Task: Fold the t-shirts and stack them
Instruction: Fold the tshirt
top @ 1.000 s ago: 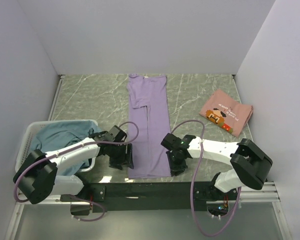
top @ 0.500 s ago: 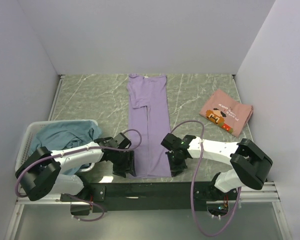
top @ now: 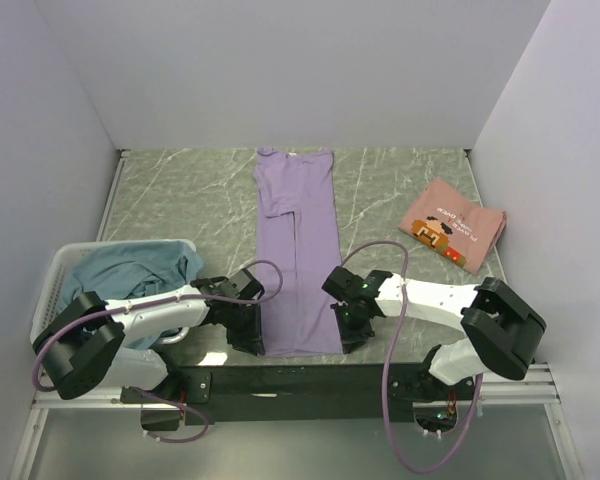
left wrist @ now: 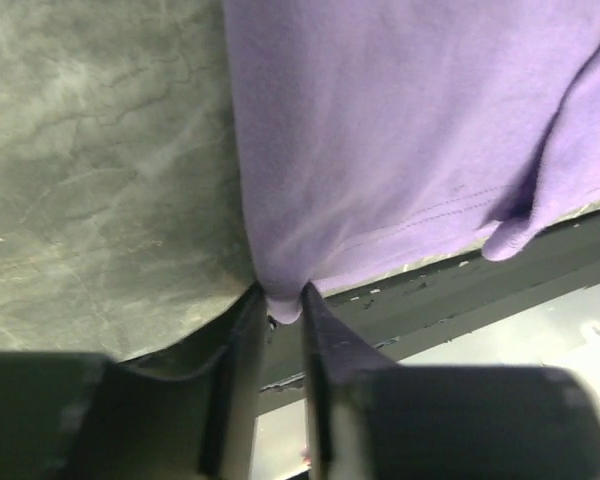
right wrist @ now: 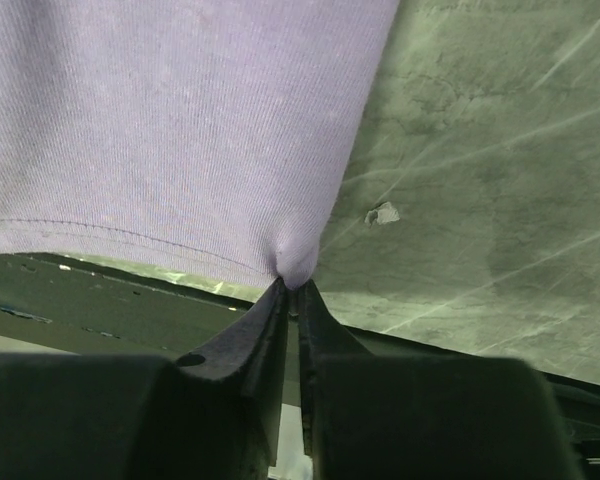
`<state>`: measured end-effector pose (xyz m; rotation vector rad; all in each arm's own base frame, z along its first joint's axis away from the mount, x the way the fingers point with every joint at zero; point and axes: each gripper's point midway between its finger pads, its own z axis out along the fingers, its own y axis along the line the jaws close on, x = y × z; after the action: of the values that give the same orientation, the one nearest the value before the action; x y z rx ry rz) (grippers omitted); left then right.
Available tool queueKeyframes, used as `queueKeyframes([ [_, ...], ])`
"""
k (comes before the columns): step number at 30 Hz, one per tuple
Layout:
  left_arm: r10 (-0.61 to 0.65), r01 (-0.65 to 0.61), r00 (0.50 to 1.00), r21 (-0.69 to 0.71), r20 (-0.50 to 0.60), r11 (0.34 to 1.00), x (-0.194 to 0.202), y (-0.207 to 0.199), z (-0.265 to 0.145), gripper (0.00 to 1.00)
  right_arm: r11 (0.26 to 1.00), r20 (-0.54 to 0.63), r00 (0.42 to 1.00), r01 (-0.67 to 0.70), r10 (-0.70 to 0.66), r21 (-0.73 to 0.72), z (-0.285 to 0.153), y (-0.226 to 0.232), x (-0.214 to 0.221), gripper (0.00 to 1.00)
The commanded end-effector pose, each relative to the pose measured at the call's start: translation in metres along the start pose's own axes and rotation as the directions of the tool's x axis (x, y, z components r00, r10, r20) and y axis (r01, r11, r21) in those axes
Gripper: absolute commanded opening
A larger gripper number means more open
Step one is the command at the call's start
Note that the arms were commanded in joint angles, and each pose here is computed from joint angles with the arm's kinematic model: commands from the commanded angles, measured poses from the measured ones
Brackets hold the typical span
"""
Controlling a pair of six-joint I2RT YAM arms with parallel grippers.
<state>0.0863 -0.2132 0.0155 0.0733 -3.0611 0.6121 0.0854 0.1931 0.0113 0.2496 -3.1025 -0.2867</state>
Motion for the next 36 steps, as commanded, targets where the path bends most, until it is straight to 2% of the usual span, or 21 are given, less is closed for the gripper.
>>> queueKeyframes([
  [1,-0.010,0.010,1.000,-0.029,0.025,1.000,-0.002,0.008,0.005,0.24,0.999,-0.016,1.000,0.012,-0.011,0.034,0.002,-0.013,0.010,0.10],
  [3,-0.010,0.011,1.000,-0.023,0.024,1.000,-0.002,0.007,0.005,0.16,0.999,-0.021,1.000,0.012,-0.012,0.040,0.003,-0.015,0.012,0.00],
  [8,-0.015,0.015,1.000,-0.024,0.018,1.000,0.000,0.009,0.008,0.00,0.999,-0.024,1.000,0.012,-0.011,0.041,0.003,-0.016,0.013,0.00],
  [11,-0.022,0.024,0.999,-0.040,0.027,0.999,0.001,0.011,0.005,0.00,0.999,-0.023,1.000,0.009,-0.008,0.040,0.001,-0.016,0.014,0.00],
  [18,-0.035,0.037,0.988,-0.012,0.149,0.999,-0.016,-0.004,-0.028,0.00,1.000,0.016,1.000,0.004,-0.005,0.026,-0.020,-0.010,0.008,0.00],
  [28,-0.007,0.003,0.989,0.027,0.151,1.000,-0.022,-0.024,-0.043,0.00,0.999,0.074,0.997,0.002,-0.005,0.039,-0.048,0.000,-0.010,0.00],
  [36,0.024,-0.025,0.975,0.002,0.222,1.000,-0.041,-0.037,-0.062,0.00,0.997,0.172,0.984,-0.051,0.039,0.064,-0.077,-0.001,-0.038,0.00],
])
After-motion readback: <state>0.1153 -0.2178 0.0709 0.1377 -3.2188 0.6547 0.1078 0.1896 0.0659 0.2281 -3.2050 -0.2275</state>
